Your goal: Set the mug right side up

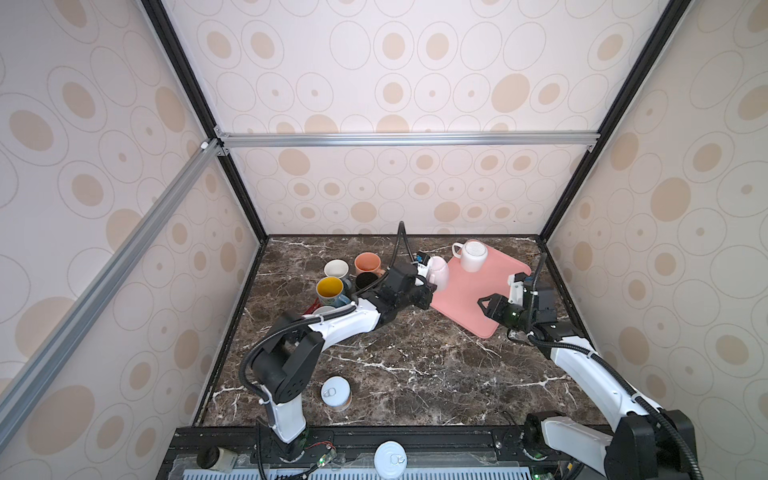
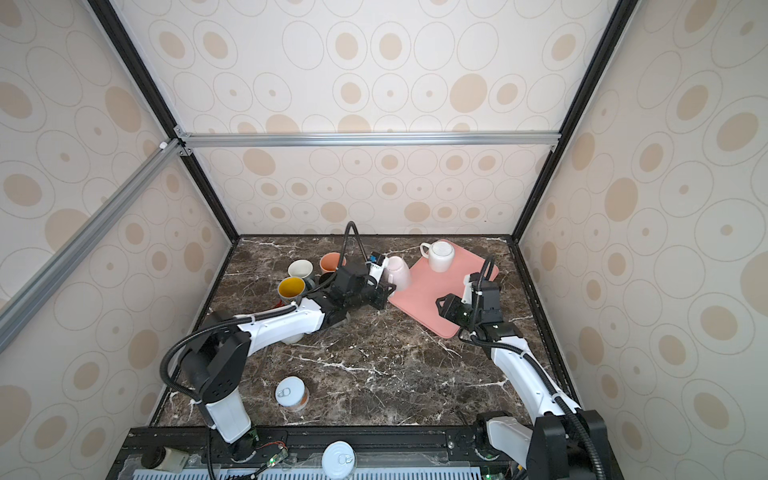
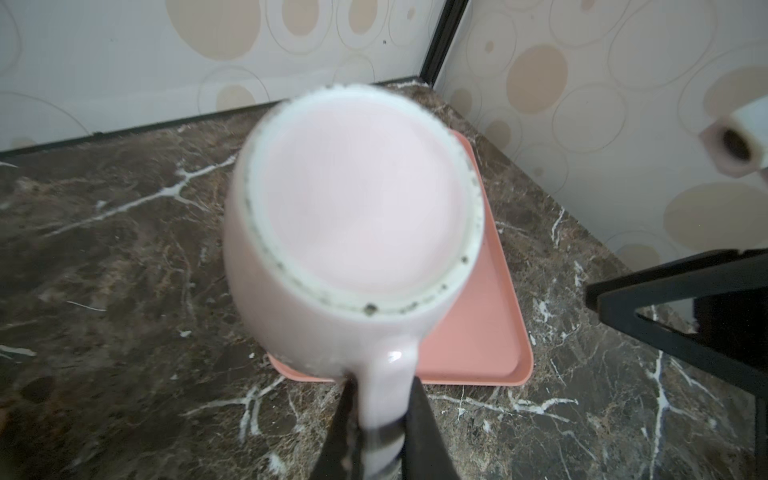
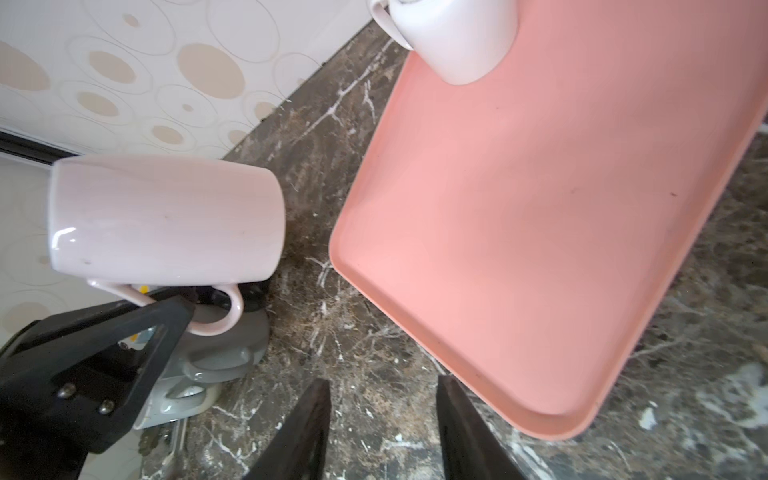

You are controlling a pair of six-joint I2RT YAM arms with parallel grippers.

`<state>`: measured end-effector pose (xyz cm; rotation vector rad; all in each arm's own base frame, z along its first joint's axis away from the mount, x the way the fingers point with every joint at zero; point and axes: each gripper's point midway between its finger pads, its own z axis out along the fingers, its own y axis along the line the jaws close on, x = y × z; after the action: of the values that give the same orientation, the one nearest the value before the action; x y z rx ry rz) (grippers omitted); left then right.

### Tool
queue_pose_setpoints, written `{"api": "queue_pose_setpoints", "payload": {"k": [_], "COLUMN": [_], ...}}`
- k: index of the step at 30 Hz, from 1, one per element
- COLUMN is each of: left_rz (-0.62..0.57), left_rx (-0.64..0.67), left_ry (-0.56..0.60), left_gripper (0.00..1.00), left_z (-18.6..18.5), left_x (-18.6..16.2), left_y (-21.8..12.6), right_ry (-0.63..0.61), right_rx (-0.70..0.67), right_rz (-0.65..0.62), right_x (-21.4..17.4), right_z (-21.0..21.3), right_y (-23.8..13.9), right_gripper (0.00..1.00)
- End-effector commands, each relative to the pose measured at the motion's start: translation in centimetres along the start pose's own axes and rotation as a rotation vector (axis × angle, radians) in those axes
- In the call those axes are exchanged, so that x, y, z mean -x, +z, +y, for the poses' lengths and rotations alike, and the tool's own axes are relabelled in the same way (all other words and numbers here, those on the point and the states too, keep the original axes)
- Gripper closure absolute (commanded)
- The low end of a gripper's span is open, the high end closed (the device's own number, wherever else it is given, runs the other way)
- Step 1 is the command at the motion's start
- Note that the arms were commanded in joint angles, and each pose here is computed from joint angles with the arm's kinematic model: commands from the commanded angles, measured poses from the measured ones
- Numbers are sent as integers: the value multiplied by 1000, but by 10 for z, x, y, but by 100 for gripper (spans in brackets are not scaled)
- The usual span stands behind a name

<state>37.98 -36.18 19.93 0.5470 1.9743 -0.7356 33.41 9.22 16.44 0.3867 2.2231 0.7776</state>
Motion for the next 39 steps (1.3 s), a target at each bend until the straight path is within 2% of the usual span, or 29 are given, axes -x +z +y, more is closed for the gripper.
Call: {"api": "queue_pose_setpoints", "payload": {"k": [1, 10, 16, 21, 26, 33, 39], "left_rz": [-291, -638, -836, -923, -970, -956, -906], "left_rx": [-86, -271, -415, -521, -635, -665, -625], "left_ry": [4, -55, -70, -99, -119, -109, -151], "left_gripper": [100, 100, 100, 100, 100, 100, 100], "left_z": [-17, -25, -33, -36, -43, -48, -39], "left_x": [82, 137, 152, 155, 158, 162, 159], "left_y": [-50, -158, -213, -234, -249, -250, -231], "right_ry": [-2, -156, -255, -251, -301, -339, -324], "right_rx": [175, 561, 778, 969, 1035, 1102, 1093], "right_rz": [-52, -103, -74, -88, -80, -35, -26], "right_x": [12, 22, 12, 18, 14, 2, 0], "right_z": [38, 143, 210, 255, 281, 307, 308], "right_y": [-7, -30, -48, -72, -81, -82, -69], "right_gripper": [55, 53, 52, 50, 49, 48, 49]}}
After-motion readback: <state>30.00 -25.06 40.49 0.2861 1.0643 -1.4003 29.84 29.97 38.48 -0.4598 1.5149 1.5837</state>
